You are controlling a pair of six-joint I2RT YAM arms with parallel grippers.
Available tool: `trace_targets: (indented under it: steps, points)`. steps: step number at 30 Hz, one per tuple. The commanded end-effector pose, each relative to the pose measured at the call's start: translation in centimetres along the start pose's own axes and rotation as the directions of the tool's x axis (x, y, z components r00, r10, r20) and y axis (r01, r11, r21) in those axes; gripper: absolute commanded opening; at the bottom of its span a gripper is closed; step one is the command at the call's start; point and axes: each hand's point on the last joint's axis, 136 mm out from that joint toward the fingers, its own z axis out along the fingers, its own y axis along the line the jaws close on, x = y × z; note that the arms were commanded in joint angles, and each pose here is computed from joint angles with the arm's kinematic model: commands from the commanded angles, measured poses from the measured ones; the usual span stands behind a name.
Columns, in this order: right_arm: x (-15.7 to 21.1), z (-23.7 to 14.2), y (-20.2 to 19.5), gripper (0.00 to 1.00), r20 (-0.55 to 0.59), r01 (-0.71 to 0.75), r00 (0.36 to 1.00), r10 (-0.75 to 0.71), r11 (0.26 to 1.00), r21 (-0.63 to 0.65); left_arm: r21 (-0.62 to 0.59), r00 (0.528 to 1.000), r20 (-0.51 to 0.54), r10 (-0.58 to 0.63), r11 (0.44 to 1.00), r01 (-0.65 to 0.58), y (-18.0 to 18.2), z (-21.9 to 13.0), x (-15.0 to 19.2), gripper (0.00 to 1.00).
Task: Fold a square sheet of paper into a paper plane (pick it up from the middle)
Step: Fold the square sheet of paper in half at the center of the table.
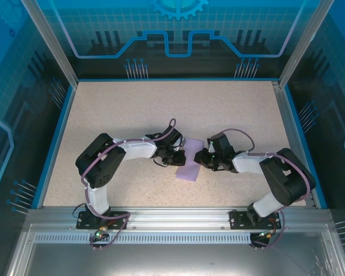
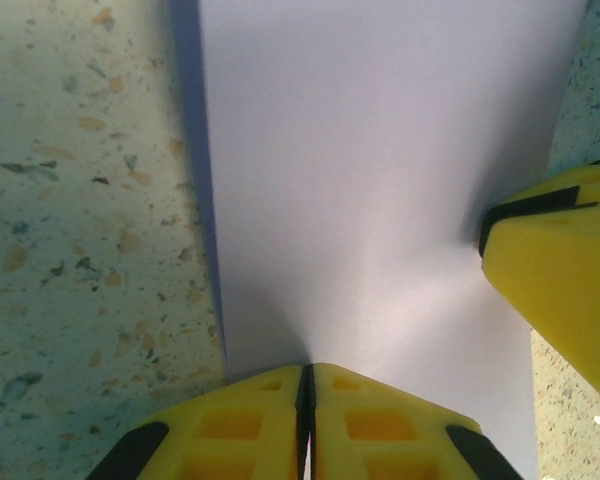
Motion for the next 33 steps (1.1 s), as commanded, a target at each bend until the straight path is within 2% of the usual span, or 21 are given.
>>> trace_targets:
  steps: [1,7,13,16,27,33]
  points:
    - [0.4,0.3,-1.9,0.19,-0.012,-0.004,1.0,0.004,0.999,0.041,-0.179,0.992,-0.121,-0.04,0.984,0.018,4.7,1.8,3.9,0.12]
    - [0.5,0.1,-2.4,0.18,-0.02,0.005,1.0,-0.003,0.998,0.07,-0.19,0.991,-0.129,-0.042,0.982,0.017,5.1,1.9,4.3,0.12]
    - [-1.4,-1.3,1.8,0.16,0.032,0.049,0.998,-0.049,0.999,-0.012,-0.195,0.99,-0.135,-0.042,0.981,0.015,5.3,1.9,4.6,0.12]
    - [-2.1,-1.1,2.5,0.14,0.037,0.06,0.998,-0.059,0.998,-0.012,-0.195,0.99,-0.139,-0.039,0.981,0.011,5.2,1.9,4.7,0.12]
    - [-2.7,0.9,0.4,0.11,0.007,0.048,0.999,-0.049,0.998,0.047,-0.204,0.99,-0.141,-0.021,0.979,-0.008,5.1,1.6,4.6,0.12]
    - [-2.7,0.6,-2.7,0.11,0.003,0.03,1.0,-0.031,0.991,0.133,-0.198,0.99,-0.139,-0.02,0.98,-0.008,4.8,1.3,4.6,0.12]
